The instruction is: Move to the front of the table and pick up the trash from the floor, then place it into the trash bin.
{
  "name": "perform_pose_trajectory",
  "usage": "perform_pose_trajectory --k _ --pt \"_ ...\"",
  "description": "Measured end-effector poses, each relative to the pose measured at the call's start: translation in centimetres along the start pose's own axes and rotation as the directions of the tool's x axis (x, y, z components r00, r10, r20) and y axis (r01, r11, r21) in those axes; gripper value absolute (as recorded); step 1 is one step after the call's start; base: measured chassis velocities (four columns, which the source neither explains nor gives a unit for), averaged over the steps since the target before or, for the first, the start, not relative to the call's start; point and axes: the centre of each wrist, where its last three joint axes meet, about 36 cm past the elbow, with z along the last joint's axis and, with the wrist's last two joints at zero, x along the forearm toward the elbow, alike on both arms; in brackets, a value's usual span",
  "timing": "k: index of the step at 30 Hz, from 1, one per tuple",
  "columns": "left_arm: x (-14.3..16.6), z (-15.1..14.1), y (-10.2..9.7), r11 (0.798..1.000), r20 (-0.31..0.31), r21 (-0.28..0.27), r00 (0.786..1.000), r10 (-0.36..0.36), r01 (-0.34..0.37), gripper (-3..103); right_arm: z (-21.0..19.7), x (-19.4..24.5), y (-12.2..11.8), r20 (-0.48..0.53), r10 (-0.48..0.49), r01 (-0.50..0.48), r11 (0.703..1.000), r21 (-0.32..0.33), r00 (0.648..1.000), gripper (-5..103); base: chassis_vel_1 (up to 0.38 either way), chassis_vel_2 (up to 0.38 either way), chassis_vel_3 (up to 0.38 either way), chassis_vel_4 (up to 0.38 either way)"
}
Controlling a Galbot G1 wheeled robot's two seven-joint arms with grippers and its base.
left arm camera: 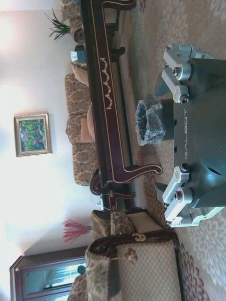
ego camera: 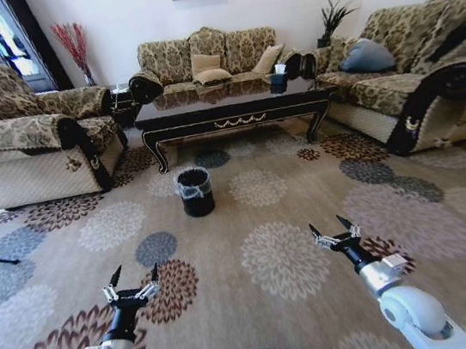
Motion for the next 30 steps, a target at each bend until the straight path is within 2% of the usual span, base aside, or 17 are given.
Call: perform_pose_trajectory --k 10,15,30 --pt "0.0 0.0 0.0 1.0 0.0 0.0 1.0 0.0 0.0 100 0.01 0.0 0.0 0.0 0.0 0.0 1.0 0.0 1.0 100 0.349 -0.359 -0.352 0.348" --pt "0.01 0.0 -0.01 1.0 0.0 0.0 1.0 0.0 0.0 100 0.01 0.01 0.0 0.0 0.0 0.0 1.0 0.0 1.0 100 0.251 -0.251 -0.199 0.263" --pt "0.0 -0.01 0.0 1.0 0.001 0.0 1.0 0.0 0.0 100 0.01 0.0 0.0 0.0 0.0 0.0 1.0 0.0 1.0 100 -0.02 0.026 0.017 -0.02"
